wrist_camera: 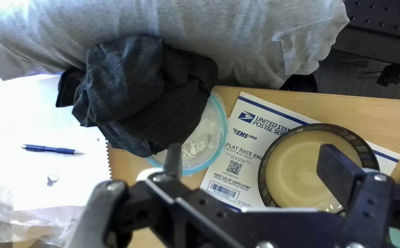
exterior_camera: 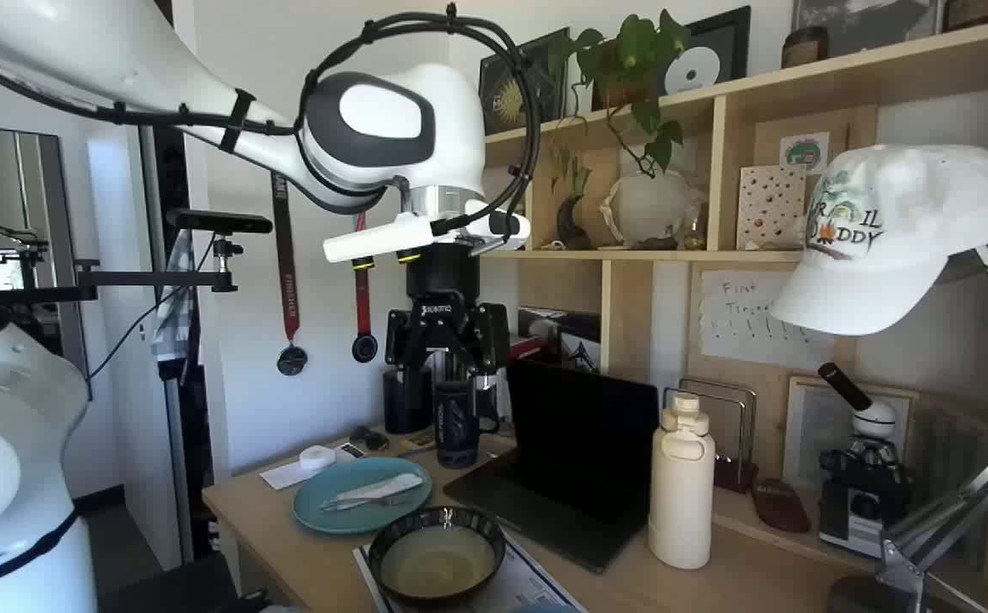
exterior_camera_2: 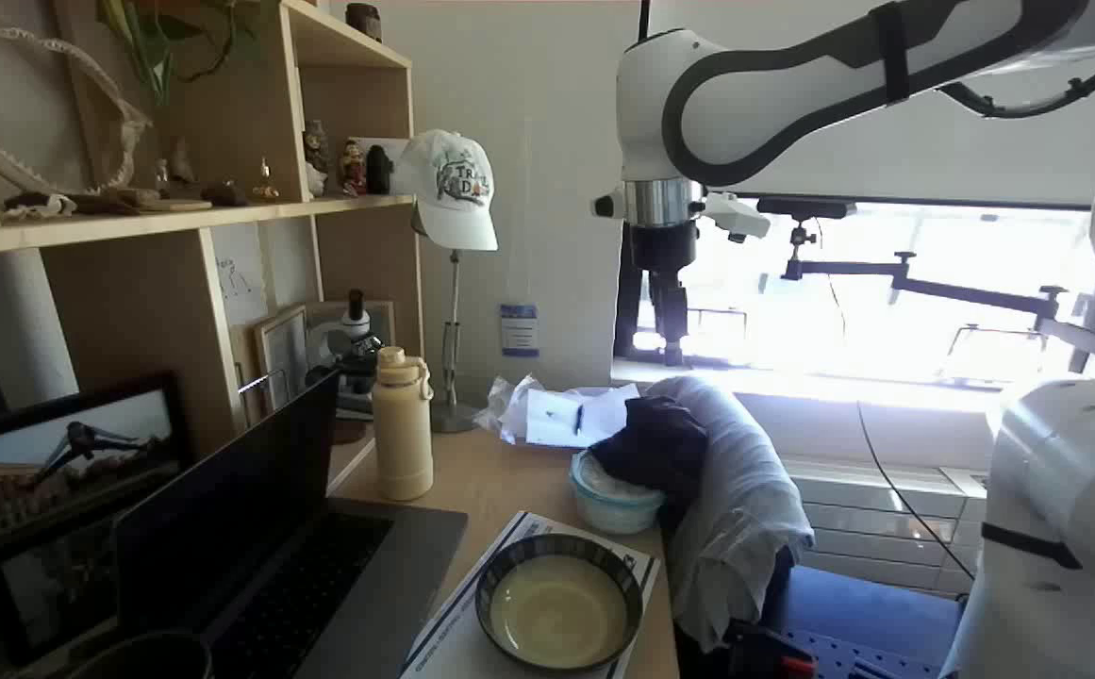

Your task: Pick up the folk from the light blue plate and put it in the black bowl.

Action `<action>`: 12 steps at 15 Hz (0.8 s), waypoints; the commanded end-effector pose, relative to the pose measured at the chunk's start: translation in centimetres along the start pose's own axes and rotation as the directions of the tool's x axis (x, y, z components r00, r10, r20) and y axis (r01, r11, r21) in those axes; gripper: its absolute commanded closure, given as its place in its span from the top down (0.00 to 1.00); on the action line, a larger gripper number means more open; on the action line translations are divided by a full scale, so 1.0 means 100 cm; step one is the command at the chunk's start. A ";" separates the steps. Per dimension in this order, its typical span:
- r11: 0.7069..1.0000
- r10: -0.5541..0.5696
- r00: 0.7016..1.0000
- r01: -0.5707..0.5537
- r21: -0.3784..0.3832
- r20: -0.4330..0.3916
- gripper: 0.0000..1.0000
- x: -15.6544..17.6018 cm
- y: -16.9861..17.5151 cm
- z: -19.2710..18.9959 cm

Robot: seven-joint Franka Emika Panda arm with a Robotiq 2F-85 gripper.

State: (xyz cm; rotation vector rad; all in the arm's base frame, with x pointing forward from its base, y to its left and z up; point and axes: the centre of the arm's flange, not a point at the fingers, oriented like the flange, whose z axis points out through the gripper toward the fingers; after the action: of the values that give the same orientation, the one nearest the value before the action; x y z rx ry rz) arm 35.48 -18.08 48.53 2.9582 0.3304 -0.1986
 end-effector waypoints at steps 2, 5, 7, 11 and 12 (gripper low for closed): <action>1.000 0.005 1.000 -0.005 -0.010 0.003 1.00 0.008 -0.007 -0.001; 1.000 -0.019 1.000 0.019 0.000 0.001 1.00 0.037 -0.038 -0.005; 0.999 -0.043 0.999 0.043 0.003 -0.004 1.00 0.062 -0.067 -0.006; 0.997 -0.050 0.997 0.053 0.047 -0.050 1.00 0.116 -0.123 0.012; 0.997 -0.038 0.997 0.042 0.070 -0.064 1.00 0.127 -0.133 0.019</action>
State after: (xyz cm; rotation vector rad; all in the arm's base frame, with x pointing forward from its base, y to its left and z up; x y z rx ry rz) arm 41.43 -5.45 45.30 2.9830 0.4367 -0.1585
